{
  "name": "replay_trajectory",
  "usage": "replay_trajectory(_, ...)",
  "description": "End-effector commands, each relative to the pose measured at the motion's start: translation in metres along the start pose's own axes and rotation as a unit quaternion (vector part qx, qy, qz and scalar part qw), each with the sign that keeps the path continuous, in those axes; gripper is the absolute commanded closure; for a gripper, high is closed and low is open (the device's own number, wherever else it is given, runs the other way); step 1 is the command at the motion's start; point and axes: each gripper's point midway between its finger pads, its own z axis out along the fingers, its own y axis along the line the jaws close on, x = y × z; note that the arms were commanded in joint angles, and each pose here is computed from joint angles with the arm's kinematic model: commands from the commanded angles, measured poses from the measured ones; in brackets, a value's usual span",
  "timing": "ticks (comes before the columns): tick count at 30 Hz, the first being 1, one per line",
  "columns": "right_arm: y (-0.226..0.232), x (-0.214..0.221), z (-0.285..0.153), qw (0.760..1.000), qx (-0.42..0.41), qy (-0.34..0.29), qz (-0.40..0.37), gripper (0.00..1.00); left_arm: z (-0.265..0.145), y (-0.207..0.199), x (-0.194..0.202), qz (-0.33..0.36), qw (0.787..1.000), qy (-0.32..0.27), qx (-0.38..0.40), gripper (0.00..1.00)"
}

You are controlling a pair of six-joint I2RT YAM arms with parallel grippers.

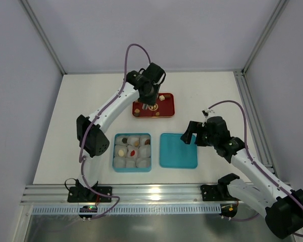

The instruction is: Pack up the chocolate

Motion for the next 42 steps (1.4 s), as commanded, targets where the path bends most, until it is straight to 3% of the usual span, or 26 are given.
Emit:
replay_trajectory(1, 0.013, -0.018, -0.011, 0.999, -0.019, -0.026, -0.015, 0.0, 0.003, 0.016, -0.027, -0.005, 0.999, -0.04, -0.028, 0.66)
replay_trajectory(24, 0.01, -0.017, -0.014, 0.999, -0.012, -0.027, -0.021, 0.0, 0.052, 0.027, -0.032, -0.013, 0.999, -0.028, -0.04, 0.66)
replay_trajectory(42, 0.008, -0.013, -0.013, 0.999, -0.012, -0.024, -0.02, 0.0, 0.065, 0.023, -0.024, -0.011, 0.999, -0.014, -0.032, 0.67)
